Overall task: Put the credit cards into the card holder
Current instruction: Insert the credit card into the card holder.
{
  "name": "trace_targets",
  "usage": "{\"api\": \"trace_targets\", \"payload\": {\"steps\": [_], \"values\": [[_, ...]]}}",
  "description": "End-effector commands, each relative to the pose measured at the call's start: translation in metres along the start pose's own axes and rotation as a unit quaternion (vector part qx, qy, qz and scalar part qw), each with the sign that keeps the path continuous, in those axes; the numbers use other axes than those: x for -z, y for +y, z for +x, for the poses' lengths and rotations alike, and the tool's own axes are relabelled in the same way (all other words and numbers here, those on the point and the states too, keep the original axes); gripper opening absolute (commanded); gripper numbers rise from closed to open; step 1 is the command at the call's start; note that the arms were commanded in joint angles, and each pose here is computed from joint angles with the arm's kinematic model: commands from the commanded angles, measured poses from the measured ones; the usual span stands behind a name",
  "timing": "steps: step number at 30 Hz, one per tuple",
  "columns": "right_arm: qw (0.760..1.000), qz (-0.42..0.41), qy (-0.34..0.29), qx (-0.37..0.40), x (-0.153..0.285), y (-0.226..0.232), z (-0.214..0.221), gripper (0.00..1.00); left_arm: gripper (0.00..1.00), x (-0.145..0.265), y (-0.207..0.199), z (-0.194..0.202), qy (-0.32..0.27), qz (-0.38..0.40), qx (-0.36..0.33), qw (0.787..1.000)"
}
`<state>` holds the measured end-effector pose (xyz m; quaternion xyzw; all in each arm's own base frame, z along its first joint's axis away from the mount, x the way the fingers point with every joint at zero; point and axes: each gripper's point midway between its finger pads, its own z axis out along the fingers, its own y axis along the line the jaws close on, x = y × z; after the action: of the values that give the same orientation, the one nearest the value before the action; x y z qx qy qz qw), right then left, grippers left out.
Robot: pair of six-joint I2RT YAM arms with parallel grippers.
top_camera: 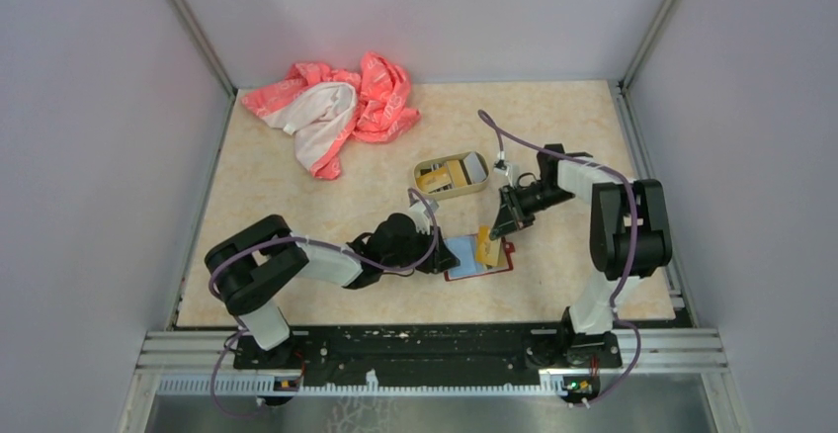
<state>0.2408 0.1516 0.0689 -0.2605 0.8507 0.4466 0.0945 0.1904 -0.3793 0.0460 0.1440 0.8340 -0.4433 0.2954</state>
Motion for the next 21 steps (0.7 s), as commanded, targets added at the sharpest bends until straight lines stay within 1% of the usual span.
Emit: {"api": "trace_targets", "payload": {"steps": [1,3,14,21], "values": [[1.0,-0.01,-0.01,-0.001,-0.004,-0.001,-0.004,0.0,0.34,-0.004,0.009,0.0,-0.005,-0.022,-0.006,1.0],[1.0,-0.007,-0.011,-0.005,-0.005,-0.003,-0.004,0.0,0.33,-0.003,0.013,0.003,-0.003,-0.03,-0.004,1.0],[0.999,-0.016,0.003,-0.031,-0.014,-0.011,0.004,0.0,0.32,-0.001,0.02,0.009,0.003,-0.04,-0.001,0.999],[0.998,-0.031,0.008,-0.05,-0.017,-0.013,0.007,0.0,0.28,0.0,0.025,0.011,0.004,-0.05,-0.003,0.999]]}}
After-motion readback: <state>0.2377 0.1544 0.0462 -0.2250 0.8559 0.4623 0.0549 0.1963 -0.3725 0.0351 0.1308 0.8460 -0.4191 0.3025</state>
